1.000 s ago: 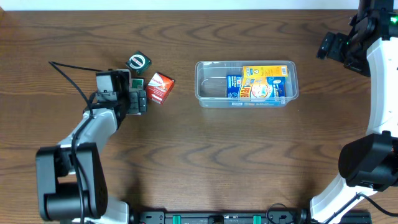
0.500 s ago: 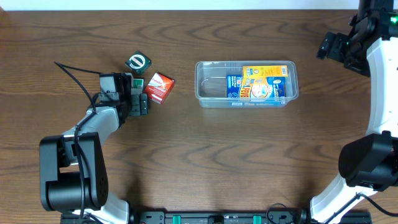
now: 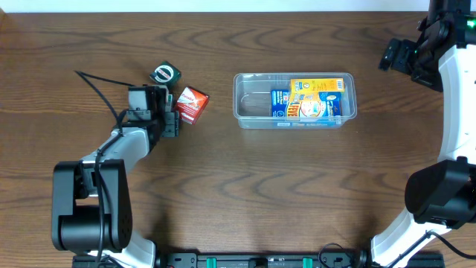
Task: Pack container
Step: 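Grasp the white-green Panadol box with the left gripper and lift, then carry the Panadol box right over the clear container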
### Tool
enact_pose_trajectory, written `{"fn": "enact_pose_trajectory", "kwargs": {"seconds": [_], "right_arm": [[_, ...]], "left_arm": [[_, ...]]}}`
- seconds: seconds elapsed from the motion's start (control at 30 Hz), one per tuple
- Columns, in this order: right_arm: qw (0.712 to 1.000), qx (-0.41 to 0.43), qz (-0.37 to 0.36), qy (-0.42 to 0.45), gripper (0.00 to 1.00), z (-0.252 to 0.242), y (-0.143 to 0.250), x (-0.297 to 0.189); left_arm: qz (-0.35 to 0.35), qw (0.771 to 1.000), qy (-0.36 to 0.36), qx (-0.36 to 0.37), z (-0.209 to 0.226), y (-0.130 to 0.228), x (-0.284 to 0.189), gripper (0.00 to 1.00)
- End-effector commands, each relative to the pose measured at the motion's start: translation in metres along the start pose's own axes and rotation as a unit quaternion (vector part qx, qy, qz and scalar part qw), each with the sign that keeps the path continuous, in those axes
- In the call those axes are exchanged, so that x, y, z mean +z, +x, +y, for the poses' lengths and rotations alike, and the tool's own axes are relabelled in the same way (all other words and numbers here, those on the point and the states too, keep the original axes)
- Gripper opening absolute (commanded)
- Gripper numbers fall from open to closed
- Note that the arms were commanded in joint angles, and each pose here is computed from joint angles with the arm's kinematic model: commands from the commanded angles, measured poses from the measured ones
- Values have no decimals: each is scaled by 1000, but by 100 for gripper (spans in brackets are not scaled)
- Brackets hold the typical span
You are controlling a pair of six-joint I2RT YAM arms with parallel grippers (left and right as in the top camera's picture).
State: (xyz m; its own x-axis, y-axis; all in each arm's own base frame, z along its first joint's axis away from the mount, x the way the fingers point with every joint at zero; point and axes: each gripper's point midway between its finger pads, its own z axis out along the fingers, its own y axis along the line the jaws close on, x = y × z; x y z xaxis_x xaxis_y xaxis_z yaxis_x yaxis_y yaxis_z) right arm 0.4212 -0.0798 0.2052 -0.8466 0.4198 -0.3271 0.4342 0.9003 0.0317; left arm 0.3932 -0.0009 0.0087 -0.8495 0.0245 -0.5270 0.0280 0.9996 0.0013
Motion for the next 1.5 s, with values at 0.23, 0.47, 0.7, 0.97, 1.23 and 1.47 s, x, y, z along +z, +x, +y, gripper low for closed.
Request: {"fn": "enact_pose_trajectory", "kwargs": {"seconds": [0.23, 0.47, 0.7, 0.97, 1.23, 1.47], "right_arm": [[1000, 11, -18, 1, 99, -3, -3, -13], [1000, 10, -17, 1, 99, -3, -3, -13], [1000, 11, -17, 1, 99, -3, -4, -13], [1000, 10, -17, 1, 99, -3, -3, -13], [1000, 10, -17, 1, 99, -3, -3, -13], [1000, 10, -18, 1, 99, -3, -3, -13]], "left_arm": [[-11, 1000, 4, 6, -7, -10, -1, 56], [-13, 1000, 4, 6, -7, -11, -2, 51], [-53, 999, 3, 7, -6, -33, -25, 51], [-134, 991, 8, 6, -9, -69, -91, 51], [-172, 981, 88, 31, -46, -77, -138, 51], [-175, 968, 146, 106, -103, -71, -145, 51]]}}
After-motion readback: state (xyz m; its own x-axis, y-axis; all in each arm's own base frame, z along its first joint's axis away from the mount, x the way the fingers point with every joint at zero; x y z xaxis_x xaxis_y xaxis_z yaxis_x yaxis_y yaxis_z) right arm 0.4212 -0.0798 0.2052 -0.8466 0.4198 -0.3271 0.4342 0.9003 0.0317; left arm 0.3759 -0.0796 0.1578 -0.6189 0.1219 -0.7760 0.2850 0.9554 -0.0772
